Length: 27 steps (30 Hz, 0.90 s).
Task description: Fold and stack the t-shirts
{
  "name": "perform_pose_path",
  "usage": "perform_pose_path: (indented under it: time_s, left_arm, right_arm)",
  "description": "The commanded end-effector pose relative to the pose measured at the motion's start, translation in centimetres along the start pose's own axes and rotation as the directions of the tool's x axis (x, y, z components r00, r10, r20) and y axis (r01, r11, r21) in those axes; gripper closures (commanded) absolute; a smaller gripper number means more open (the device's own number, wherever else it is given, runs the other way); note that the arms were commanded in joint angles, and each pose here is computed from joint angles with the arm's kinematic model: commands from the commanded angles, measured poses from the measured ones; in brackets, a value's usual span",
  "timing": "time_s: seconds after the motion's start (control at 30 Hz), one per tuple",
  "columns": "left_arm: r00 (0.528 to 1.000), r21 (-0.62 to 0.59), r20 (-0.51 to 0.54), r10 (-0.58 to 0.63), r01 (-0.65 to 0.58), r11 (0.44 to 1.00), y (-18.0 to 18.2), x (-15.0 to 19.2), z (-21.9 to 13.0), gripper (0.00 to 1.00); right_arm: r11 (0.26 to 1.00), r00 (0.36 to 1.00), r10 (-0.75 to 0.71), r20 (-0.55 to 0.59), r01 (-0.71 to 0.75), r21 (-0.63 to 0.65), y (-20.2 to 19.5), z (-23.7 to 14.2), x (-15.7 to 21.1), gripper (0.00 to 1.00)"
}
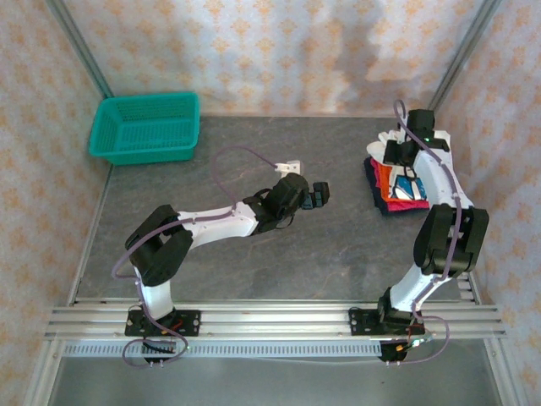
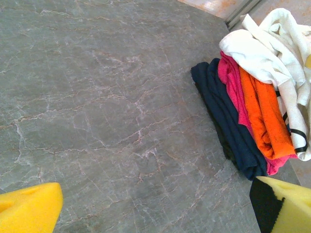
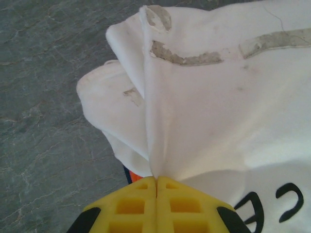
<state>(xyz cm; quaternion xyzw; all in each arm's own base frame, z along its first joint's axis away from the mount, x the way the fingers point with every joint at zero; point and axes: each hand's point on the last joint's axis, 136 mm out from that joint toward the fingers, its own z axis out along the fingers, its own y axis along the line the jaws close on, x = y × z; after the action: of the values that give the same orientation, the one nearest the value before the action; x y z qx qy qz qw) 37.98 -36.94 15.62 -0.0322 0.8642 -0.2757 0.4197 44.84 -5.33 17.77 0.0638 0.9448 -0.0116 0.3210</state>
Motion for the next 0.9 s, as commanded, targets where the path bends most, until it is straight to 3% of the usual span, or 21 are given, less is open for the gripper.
perform_pose_path:
  time_s: [0.0, 0.33, 0.47, 0.53, 0.6, 0.77, 0.87]
  left_arm:
    - [0.999, -0.001, 0.032, -0.019, 0.019, 1.000, 0.1, -0.9, -0.2, 0.00]
    - [1.000, -0.008, 0.018, -0.021, 0.021, 1.000, 0.5, -0.2, 0.2, 0.00]
    - [1.000, -0.005, 0.010, -0.021, 0.021, 1.000, 0.5, 0.0, 0.4, 0.00]
    - [1.000, -0.004, 0.008, -0.023, 0.023, 1.000, 0.4, 0.1, 0.4, 0.00]
    - [1.000, -0.003, 0.008, -0.020, 0.020, 1.000, 0.4, 0.1, 0.4, 0.00]
    - [1.000, -0.007, 0.018, 0.002, -0.001, 1.000, 0.5, -0.3, -0.2, 0.00]
    - [0.999, -0.014, 0.036, 0.021, -0.020, 1.000, 0.6, -0.8, -0.8, 0.00]
  right_arm:
    - [0.995, 0.996, -0.089, 0.004, 0.089, -0.051, 2.7, -0.6, 0.1, 1.00]
    - [0.993, 0.989, -0.065, -0.133, 0.051, -0.103, 4.1, 3.8, 2.7, 1.00]
    - [0.998, 0.983, -0.042, -0.180, 0.033, -0.054, 3.3, 6.4, 3.2, 0.99]
    - [0.998, 0.979, -0.029, -0.201, 0.019, -0.052, 3.2, 7.0, 3.3, 0.89]
    - [0.998, 0.979, -0.020, -0.201, 0.007, -0.067, 3.5, 6.2, 3.2, 0.71]
    - [0.995, 1.000, 0.008, -0.022, -0.010, -0.100, 4.0, 1.1, -0.1, 0.39]
    - [0.999, 0.994, 0.020, 0.106, -0.015, -0.049, 2.9, -1.7, -2.4, 0.22]
